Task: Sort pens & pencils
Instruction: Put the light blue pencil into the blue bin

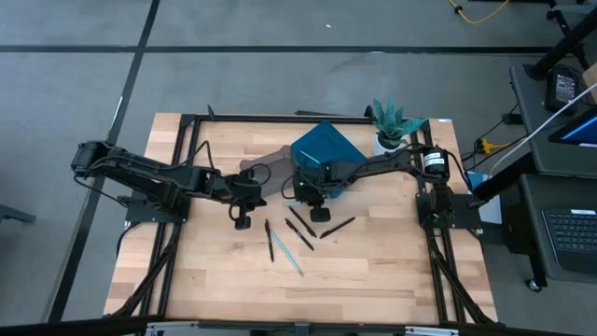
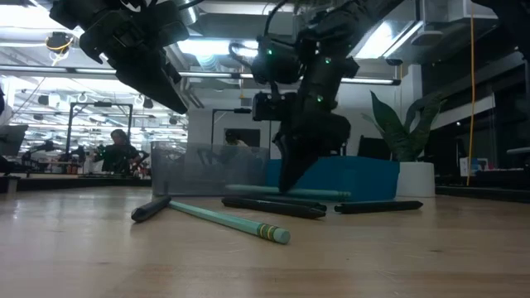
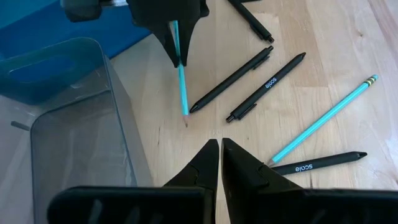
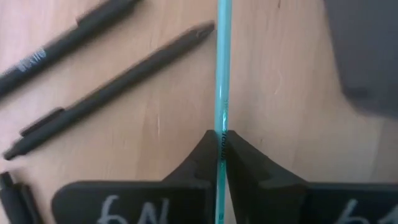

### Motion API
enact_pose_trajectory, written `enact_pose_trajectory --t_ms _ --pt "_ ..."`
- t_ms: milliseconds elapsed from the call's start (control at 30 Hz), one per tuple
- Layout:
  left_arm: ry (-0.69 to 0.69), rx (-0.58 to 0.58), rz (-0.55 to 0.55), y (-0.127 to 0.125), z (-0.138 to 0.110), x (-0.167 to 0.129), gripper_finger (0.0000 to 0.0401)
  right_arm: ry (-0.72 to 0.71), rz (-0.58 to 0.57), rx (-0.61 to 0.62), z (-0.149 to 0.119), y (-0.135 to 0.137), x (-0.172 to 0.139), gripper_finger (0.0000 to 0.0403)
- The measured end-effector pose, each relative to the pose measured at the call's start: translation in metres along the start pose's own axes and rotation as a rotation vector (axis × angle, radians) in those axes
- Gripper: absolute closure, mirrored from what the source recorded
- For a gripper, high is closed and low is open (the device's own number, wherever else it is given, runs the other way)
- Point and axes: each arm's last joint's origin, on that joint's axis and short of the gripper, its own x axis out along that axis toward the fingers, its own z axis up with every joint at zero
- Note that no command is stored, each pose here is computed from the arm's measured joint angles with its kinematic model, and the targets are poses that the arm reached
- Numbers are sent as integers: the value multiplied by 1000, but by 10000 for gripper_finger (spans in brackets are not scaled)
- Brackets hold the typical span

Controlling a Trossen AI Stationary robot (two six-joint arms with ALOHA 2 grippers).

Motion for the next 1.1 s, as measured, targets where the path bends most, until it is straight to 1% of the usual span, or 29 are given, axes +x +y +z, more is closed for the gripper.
enact_pose_trajectory --t_ms 233,367,633,800,867,1100 --pt "1 0 0 0 0 0 387 -7 -3 -26 17 -2 -19 381" --pt "22 3 2 0 -2 0 387 6 -5 -26 29 -4 -35 383" --pt "29 4 2 0 -3 0 387 80 -117 -49 47 -9 -77 384" --pt "36 4 3 0 -4 0 387 122 -174 -23 51 -20 -101 382" --pt "36 4 3 0 -4 0 387 139 -178 -11 50 -24 -109 382" --pt "36 4 3 0 -4 0 387 175 -184 46 42 -43 -116 382"
